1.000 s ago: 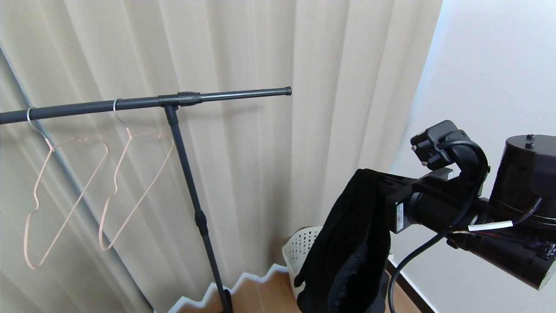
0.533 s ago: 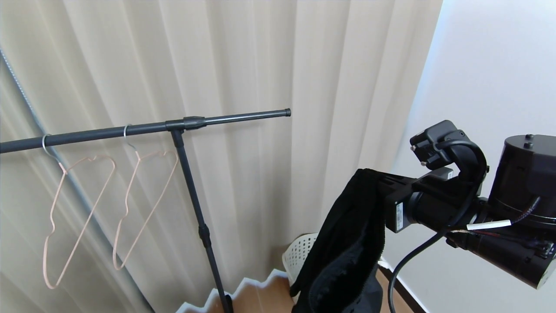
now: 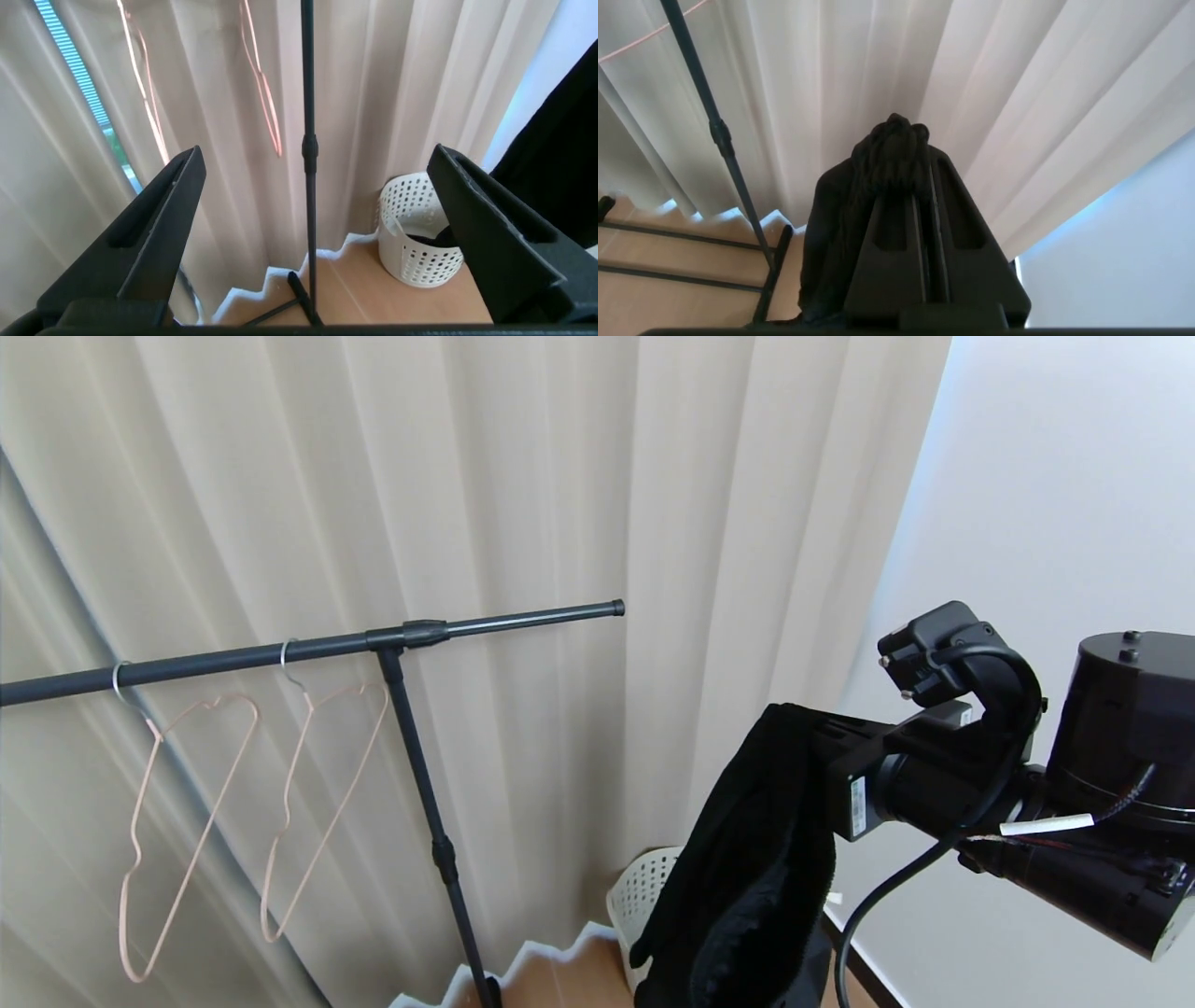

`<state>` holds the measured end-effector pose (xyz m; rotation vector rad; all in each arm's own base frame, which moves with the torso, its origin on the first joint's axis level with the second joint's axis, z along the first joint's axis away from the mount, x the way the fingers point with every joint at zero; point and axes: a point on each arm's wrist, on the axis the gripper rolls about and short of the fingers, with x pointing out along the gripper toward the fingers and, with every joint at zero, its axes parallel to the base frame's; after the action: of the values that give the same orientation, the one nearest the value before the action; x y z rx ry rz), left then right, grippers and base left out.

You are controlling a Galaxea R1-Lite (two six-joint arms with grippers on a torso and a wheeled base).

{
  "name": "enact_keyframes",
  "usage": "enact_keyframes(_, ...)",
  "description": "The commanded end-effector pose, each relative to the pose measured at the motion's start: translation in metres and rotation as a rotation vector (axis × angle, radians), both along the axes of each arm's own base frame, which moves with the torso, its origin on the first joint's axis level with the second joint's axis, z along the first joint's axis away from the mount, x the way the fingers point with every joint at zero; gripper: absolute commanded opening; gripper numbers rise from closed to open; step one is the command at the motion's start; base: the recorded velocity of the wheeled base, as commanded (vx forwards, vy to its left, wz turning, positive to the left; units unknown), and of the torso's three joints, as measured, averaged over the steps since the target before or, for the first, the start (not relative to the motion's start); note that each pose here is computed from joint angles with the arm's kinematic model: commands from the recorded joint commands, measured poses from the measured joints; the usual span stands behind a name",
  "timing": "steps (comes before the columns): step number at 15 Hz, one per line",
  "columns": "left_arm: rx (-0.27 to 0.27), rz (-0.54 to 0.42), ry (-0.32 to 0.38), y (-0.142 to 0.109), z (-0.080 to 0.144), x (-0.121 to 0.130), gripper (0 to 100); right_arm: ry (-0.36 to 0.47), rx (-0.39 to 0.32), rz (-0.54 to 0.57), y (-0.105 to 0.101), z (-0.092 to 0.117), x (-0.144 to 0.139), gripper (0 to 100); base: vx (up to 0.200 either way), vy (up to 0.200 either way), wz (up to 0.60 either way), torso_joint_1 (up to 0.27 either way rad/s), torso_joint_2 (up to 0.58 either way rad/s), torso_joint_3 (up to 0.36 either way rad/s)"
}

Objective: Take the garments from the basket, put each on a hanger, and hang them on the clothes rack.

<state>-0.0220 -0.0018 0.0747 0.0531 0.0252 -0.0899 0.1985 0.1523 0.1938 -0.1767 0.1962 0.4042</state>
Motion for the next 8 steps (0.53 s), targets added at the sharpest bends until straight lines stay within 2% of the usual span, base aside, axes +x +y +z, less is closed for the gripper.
enact_keyframes(1,-0.001,0.000,0.002,0.0000,0.0000,0.0001,100,-0.003,0.002,0.000,-0.0004,0.0007,-0.0007,0,0.000,0.000,0.00,0.163,-0.33,-0.193)
enact_keyframes(4,0.001,0.000,0.001,0.0000,0.0000,0.0001,100,-0.001,-0.002,-0.001,-0.0001,0.0000,-0.0002,0,0.000,0.000,0.00,0.170,-0.34,-0.181)
enact_keyframes(6,0.001,0.000,0.001,0.0000,0.0000,0.0001,100,-0.012,-0.039,0.008,-0.0013,-0.0014,-0.0016,0,0.000,0.000,0.00,0.168,-0.35,-0.176)
enact_keyframes(8,0.001,0.000,0.001,0.0000,0.0000,0.0001,100,-0.007,-0.055,0.009,-0.0020,-0.0043,-0.0025,0,0.000,0.000,0.00,0.021,-0.05,-0.018)
